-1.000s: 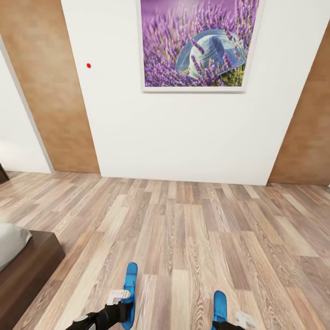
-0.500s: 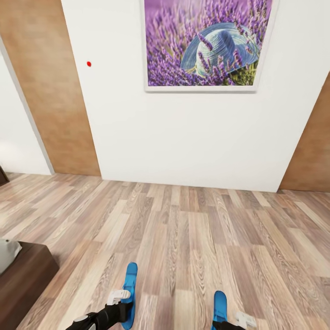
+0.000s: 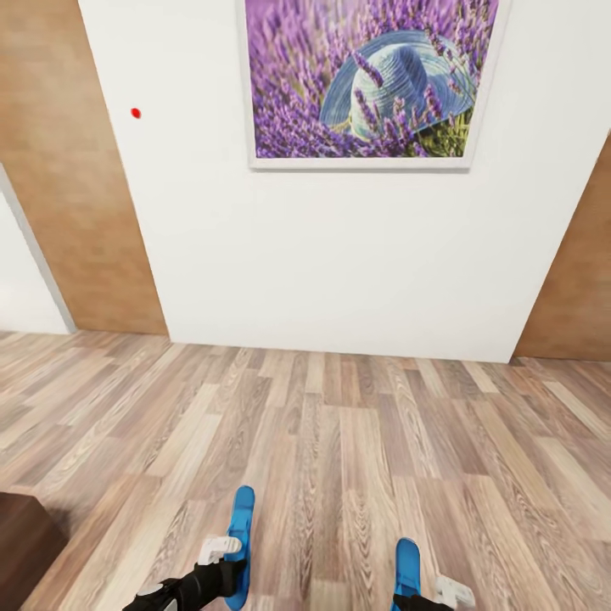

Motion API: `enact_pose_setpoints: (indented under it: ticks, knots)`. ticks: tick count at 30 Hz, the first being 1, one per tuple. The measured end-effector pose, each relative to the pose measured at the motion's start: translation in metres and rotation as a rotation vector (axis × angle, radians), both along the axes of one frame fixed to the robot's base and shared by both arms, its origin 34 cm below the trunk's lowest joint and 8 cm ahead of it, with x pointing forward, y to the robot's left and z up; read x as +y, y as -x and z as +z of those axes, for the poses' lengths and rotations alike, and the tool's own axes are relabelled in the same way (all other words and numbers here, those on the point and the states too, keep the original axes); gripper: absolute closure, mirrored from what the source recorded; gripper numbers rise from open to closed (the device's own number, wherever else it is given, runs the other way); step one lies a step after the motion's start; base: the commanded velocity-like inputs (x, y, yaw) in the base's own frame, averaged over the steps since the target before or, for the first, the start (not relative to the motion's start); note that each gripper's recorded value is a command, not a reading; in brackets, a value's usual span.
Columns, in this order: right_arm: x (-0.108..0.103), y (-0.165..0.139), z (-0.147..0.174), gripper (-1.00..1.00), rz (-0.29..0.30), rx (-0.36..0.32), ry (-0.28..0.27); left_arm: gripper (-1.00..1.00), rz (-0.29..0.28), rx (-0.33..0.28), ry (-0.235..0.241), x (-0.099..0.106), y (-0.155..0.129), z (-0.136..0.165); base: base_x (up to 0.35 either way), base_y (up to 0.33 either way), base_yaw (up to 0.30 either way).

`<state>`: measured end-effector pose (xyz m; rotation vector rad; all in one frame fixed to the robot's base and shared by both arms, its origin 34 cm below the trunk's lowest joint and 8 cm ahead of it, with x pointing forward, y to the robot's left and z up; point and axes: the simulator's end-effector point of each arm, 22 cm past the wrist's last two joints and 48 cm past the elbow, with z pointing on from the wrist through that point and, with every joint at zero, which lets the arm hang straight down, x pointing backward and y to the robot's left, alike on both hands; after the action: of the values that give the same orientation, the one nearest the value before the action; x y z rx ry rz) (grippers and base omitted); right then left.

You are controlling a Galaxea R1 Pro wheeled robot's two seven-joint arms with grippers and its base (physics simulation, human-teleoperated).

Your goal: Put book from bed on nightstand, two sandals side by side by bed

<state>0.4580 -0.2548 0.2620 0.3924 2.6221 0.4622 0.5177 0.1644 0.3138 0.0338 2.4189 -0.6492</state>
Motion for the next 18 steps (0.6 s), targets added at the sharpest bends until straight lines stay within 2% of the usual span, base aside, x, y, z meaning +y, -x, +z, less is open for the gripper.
enact_pose_setpoints:
  ticks: [8, 18]
  knots:
    - [-0.0002, -0.0001, 0.0, 1.0, 0.0, 0.0, 0.001, 1.0, 0.0, 0.0, 0.0, 0.0, 0.0, 0.0, 0.307, -0.078, -0.003]
    - [0.0004, -0.0002, -0.0002, 1.0, -0.002, 0.0, -0.002, 1.0, 0.001, 0.0, 0.002, -0.0002, -0.0002, -0.0001, 0.055, -0.004, 0.0]
